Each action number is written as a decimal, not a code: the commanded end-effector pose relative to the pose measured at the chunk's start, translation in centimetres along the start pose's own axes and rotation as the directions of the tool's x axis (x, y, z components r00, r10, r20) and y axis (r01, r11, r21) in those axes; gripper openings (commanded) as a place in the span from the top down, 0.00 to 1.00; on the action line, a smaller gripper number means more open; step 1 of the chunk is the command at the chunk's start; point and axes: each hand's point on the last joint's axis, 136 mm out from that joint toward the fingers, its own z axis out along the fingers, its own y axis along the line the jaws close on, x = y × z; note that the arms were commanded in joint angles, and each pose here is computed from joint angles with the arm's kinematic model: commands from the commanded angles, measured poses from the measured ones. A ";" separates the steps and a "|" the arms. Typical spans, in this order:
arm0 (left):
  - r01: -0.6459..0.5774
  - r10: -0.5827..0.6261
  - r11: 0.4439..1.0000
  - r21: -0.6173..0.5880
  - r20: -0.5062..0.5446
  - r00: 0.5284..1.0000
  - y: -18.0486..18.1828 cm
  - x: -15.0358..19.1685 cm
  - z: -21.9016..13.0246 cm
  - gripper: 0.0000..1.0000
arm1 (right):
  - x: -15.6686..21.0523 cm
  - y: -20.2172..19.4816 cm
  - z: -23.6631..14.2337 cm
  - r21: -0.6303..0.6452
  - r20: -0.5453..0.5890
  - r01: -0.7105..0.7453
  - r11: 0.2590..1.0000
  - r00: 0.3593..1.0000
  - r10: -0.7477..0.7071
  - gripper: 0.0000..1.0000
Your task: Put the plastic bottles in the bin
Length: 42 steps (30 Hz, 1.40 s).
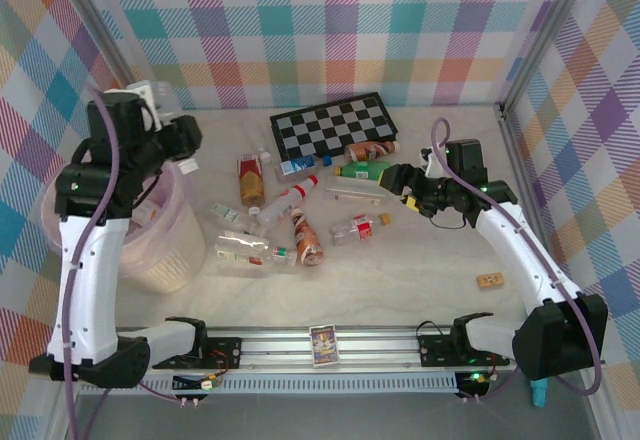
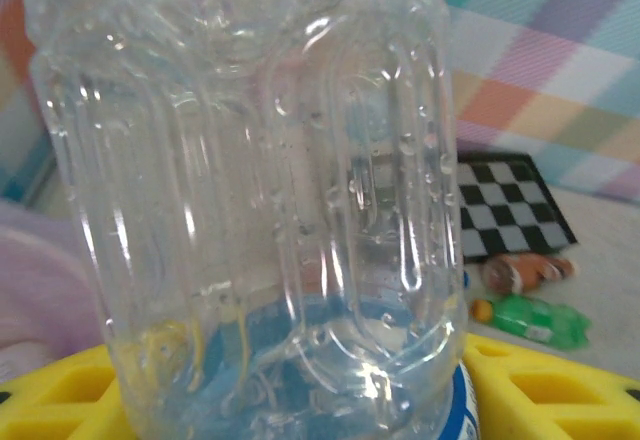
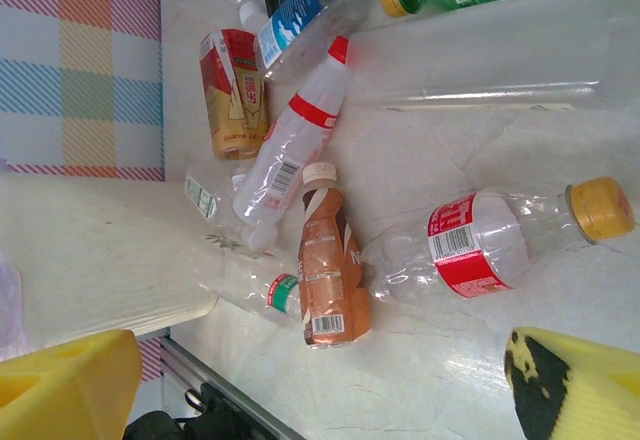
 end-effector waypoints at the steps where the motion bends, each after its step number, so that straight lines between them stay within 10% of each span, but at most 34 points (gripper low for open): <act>1: 0.043 -0.046 0.997 -0.060 -0.041 0.998 3.2 1.7 -0.2 0.89 | -0.2 0.5 -0.1 -0.027 -0.005 0.027 0.999 1.000 -0.027 0.07; 17: 0.141 -0.233 0.877 -0.459 -0.151 0.961 15.8 9.2 2.0 0.90 | -0.3 -0.1 1.2 -0.028 -0.034 0.021 0.999 0.999 -0.022 0.07; 32: 0.138 -0.328 0.886 -0.443 -0.388 0.861 18.3 17.1 7.6 0.85 | -1.8 -1.9 3.0 0.027 -0.015 -0.022 0.999 1.000 0.022 0.01; 36: 0.134 -0.335 0.888 -0.441 -0.418 0.845 18.5 18.8 8.0 0.76 | -2.0 -3.6 3.1 0.099 0.018 -0.056 0.994 0.998 0.054 0.01; 42: 0.142 -0.340 0.896 -0.422 -0.443 0.829 18.3 19.8 8.6 0.36 | -2.2 -4.7 2.7 0.134 0.029 -0.071 0.988 0.997 0.068 0.01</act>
